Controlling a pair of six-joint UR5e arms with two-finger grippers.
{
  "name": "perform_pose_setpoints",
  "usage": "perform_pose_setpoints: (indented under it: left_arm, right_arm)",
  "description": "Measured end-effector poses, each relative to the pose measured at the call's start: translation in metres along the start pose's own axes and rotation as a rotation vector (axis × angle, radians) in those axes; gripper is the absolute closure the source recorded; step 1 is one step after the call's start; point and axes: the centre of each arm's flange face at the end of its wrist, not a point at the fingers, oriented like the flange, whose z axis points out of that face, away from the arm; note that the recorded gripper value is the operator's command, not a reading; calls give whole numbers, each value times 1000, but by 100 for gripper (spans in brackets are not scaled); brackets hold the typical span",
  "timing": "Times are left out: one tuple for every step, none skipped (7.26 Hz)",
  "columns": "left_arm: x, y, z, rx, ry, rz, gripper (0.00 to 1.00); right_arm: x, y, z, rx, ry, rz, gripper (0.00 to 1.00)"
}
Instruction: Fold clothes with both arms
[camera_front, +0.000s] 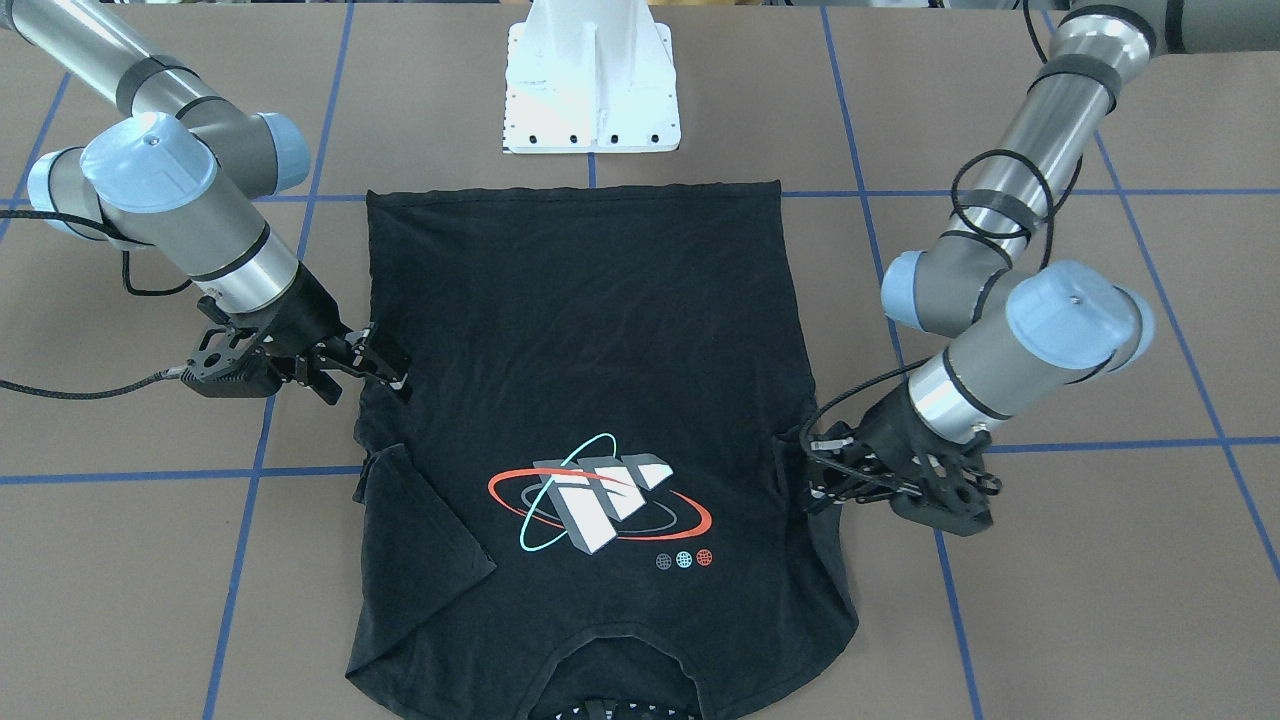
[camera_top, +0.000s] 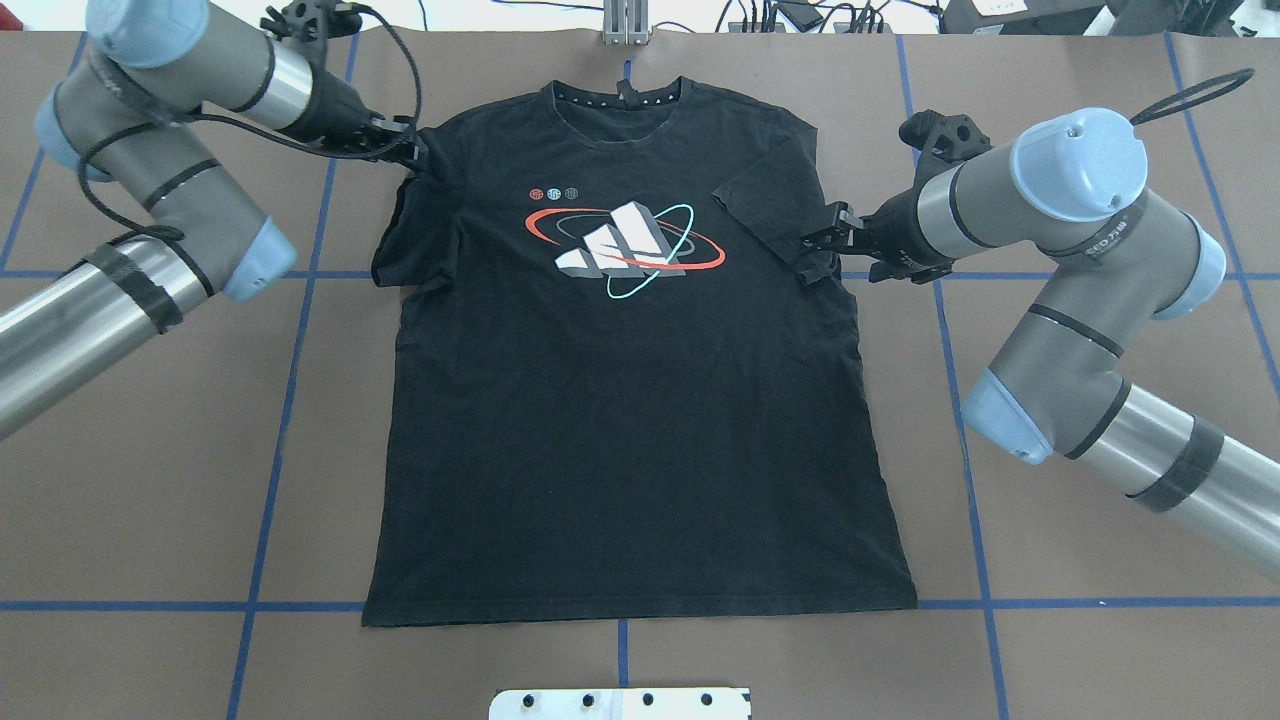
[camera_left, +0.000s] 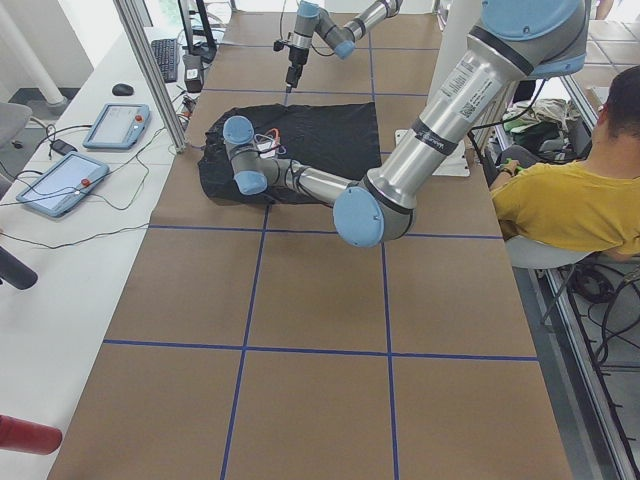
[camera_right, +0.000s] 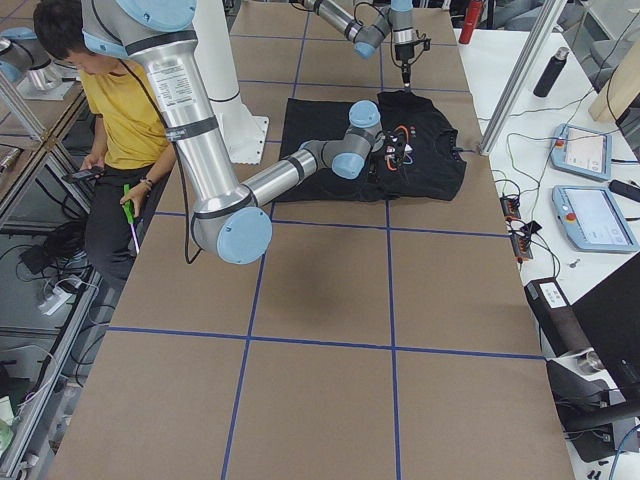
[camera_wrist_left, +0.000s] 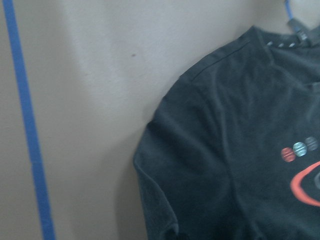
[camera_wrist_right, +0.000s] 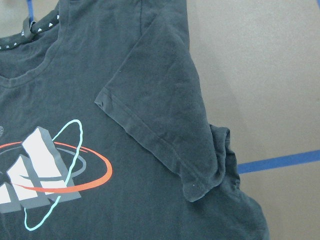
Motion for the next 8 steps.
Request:
perform_pose_setpoints:
  left_arm:
    - [19, 3, 19, 19, -13, -13, 100]
    - [27, 5, 33, 34, -29, -18, 100]
    - [29, 6, 41, 49, -43, -21, 71]
    - [30, 5, 46, 58, -54, -23, 64]
    - [32, 4, 49, 61, -59, -26, 63]
    - [37, 5, 51, 60, -55, -37, 32]
    - [43, 9, 53, 58, -45, -57, 21]
    - [52, 12, 49, 59, -27, -66, 16]
  right_arm:
    - [2, 0, 3, -2, 5, -2, 0]
    - [2, 0, 5, -3, 8, -4, 0]
    - [2, 1, 7, -4, 10, -4, 0]
    - [2, 1, 7, -5, 11, -4, 0]
    - [2, 1, 7, -5, 11, -2, 0]
    - [2, 1, 7, -5, 11, 1, 0]
    - [2, 1, 7, -4, 11, 3, 0]
    - [2, 2, 7, 4, 11, 7, 0]
